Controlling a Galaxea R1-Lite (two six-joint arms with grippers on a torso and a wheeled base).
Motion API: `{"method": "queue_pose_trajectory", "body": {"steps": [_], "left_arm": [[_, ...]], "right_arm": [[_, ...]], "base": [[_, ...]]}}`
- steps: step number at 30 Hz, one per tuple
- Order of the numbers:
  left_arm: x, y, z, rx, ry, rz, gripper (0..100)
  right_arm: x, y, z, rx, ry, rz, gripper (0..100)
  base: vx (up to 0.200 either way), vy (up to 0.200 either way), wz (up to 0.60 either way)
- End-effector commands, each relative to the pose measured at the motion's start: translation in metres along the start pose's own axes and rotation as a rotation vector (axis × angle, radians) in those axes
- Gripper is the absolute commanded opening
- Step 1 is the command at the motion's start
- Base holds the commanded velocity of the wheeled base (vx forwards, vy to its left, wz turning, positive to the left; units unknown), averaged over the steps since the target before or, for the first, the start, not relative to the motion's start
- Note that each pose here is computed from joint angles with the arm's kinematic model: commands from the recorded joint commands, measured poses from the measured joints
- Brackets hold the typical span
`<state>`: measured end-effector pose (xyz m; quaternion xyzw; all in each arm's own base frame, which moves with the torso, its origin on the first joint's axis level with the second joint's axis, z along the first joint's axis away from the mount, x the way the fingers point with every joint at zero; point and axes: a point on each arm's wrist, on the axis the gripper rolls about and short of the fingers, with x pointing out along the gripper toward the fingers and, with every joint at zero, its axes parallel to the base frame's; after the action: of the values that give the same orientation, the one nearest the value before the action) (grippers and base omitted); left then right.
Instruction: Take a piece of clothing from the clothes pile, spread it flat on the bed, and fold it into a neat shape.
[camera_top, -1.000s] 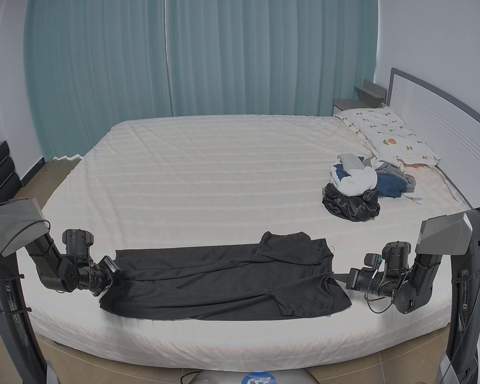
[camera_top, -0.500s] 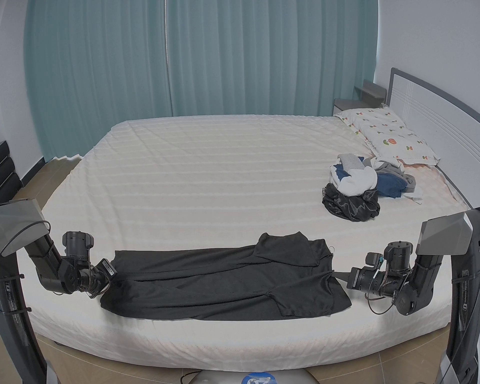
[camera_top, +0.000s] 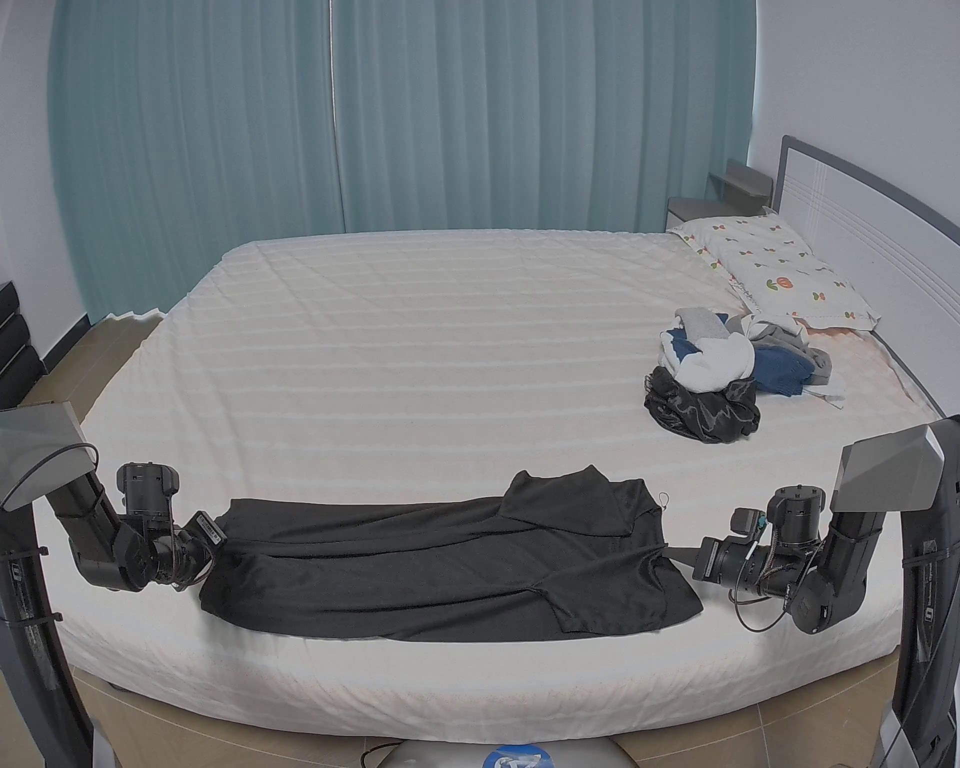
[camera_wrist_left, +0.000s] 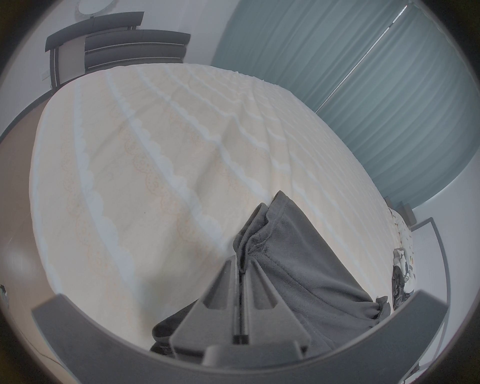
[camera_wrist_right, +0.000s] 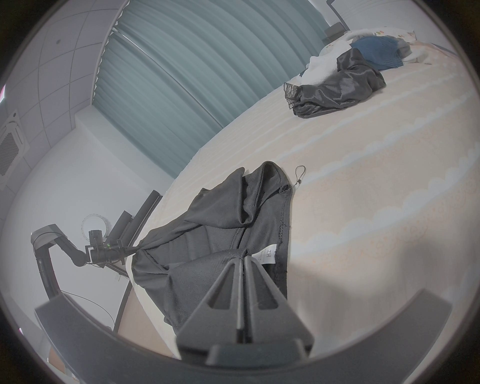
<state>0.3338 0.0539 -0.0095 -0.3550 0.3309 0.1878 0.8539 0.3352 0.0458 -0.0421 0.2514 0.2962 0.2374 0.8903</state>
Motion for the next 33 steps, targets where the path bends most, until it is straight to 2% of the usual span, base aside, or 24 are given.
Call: {"method": "queue_pose_trajectory", "body": {"steps": [1,6,7,9,14,17,22,23,24,26,27,30,33], "left_arm": [[0.003,0.002,-0.003,0.0,0.011,0.005,0],[0.001,0.001,-0.002,-0.001,0.006,0.001,0],[0.001,0.001,-0.002,-0.006,0.007,0.0,0],[0.001,0.0,-0.001,-0.019,0.005,-0.001,0],[-0.003,-0.005,0.001,-0.052,-0.009,-0.022,0],[-0.004,-0.007,0.002,-0.063,-0.015,-0.027,0],[-0.004,-0.009,0.004,-0.078,-0.034,-0.036,0],[-0.004,-0.009,0.004,-0.078,-0.034,-0.036,0],[-0.004,-0.012,0.004,-0.102,-0.044,-0.052,0],[-0.006,-0.016,0.007,-0.126,-0.066,-0.078,0],[-0.006,-0.016,0.007,-0.126,-0.066,-0.078,0],[-0.009,-0.019,0.009,-0.141,-0.092,-0.106,0],[-0.012,-0.021,0.011,-0.143,-0.102,-0.117,0]], "right_arm": [[0.001,0.0,-0.002,0.002,0.006,0.0,100],[-0.006,0.006,0.014,-0.013,-0.051,0.003,100],[-0.011,0.012,0.029,-0.003,-0.108,-0.001,100],[-0.014,0.022,0.042,0.038,-0.156,0.006,100],[0.003,0.055,0.047,0.11,-0.198,0.006,100],[0.017,0.069,0.043,0.146,-0.19,-0.012,100],[0.05,0.103,0.037,0.315,-0.13,-0.006,100],[0.05,0.103,0.037,0.315,-0.13,-0.006,100],[0.064,0.109,0.026,0.362,-0.08,-0.022,100],[0.079,0.11,0.013,0.379,-0.04,-0.064,100],[0.079,0.11,0.013,0.379,-0.04,-0.064,100],[0.099,0.103,-0.004,0.38,-0.024,-0.141,100],[0.105,0.099,-0.007,0.381,-0.028,-0.164,100]], "base": [[0.0,0.0,0.0],[0.0,0.0,0.0],[0.0,0.0,0.0],[0.0,0.0,0.0],[0.0,0.0,0.0],[0.0,0.0,0.0],[0.0,0.0,0.0],[0.0,0.0,0.0],[0.0,0.0,0.0],[0.0,0.0,0.0],[0.0,0.0,0.0],[0.0,0.0,0.0],[0.0,0.0,0.0]]}}
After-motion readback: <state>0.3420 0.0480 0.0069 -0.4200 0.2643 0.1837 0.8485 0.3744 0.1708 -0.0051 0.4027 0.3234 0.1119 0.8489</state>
